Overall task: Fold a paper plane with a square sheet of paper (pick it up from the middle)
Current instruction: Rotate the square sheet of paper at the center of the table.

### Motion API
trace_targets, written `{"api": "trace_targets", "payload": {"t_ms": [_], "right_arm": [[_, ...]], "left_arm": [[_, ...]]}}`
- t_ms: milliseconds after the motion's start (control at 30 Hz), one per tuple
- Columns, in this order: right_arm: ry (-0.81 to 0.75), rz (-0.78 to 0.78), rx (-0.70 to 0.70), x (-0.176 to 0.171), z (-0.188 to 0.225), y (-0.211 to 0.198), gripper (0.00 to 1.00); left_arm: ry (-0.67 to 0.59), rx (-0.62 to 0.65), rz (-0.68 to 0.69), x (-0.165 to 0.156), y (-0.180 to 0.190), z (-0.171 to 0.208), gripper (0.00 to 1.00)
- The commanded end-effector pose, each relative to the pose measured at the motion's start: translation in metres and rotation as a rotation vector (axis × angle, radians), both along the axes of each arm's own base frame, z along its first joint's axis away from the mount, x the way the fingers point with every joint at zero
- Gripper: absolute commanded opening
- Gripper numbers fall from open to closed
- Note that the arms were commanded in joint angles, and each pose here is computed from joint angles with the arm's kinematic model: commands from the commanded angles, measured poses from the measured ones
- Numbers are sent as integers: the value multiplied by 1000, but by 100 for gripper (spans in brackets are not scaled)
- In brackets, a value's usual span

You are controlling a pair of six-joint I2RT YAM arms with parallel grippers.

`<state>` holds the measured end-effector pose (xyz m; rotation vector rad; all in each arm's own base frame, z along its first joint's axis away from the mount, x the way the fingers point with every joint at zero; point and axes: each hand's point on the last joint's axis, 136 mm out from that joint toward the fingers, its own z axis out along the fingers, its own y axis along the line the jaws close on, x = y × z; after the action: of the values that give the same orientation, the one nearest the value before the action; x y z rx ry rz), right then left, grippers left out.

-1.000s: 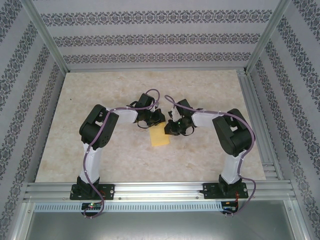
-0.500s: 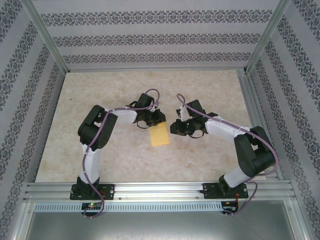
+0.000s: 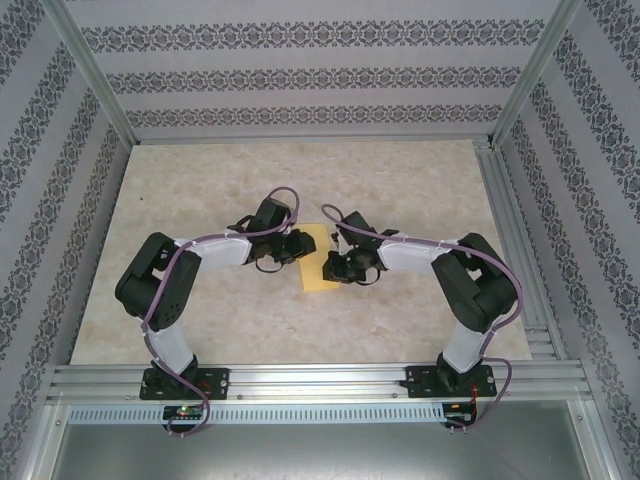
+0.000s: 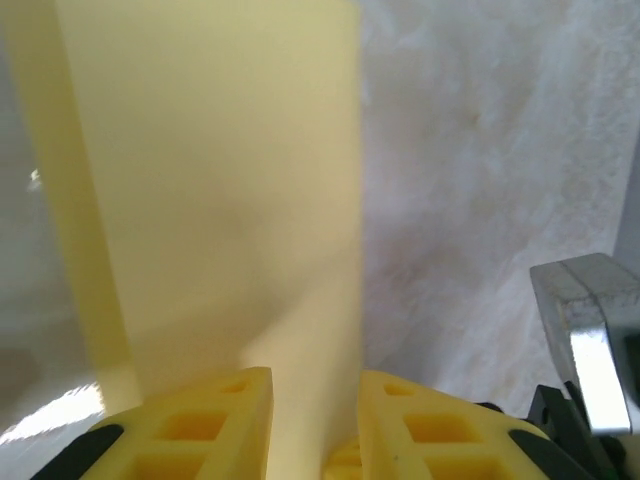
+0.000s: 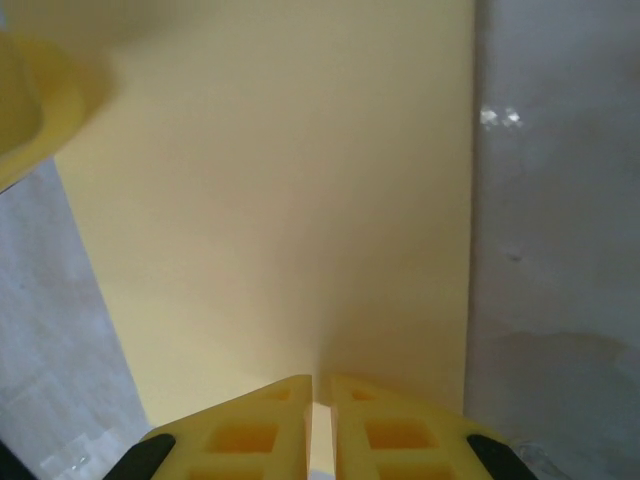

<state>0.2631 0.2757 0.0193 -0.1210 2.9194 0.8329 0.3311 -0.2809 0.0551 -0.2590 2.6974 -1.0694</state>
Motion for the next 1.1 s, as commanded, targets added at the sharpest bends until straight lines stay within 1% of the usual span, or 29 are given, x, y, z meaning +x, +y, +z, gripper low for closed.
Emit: {"api": "trace_targets", "payload": {"t_ms": [0, 67, 167, 233, 300, 433, 533, 633, 767, 833, 900, 1067], "right_arm": [[15, -81, -50, 3, -8, -1, 14], [25, -86, -17, 0, -6, 10, 14], [34, -85, 106, 1, 6, 39, 15], [20, -86, 177, 9, 17, 54, 16], [6, -90, 215, 19, 23, 65, 17], [-33, -98, 250, 40, 39, 72, 17], [-103, -103, 265, 56, 62, 62, 17], [-149, -80, 226, 69, 68, 41, 19], [-160, 0, 85, 87, 53, 25, 18], [-161, 44, 30, 94, 46, 27, 18], [-166, 54, -18, 107, 38, 28, 17], [-155, 83, -61, 124, 25, 36, 17]], "left_arm": [[-23, -2, 42, 0, 10, 12, 30], [-31, -3, 48, -3, 13, 15, 30], [-38, 7, 63, -8, 22, 18, 30], [-42, 14, 73, -12, 28, 18, 30], [-42, 24, 88, -16, 34, 19, 30], [-47, 40, 123, -22, 47, 21, 30], [-52, 36, 132, -27, 51, 26, 30], [-59, 14, 123, -31, 49, 33, 30], [-65, 7, 115, -34, 46, 40, 29], [-67, 13, 123, -33, 47, 40, 29], [-68, 9, 123, -33, 45, 42, 29], [-69, 3, 102, -33, 37, 46, 29]]}}
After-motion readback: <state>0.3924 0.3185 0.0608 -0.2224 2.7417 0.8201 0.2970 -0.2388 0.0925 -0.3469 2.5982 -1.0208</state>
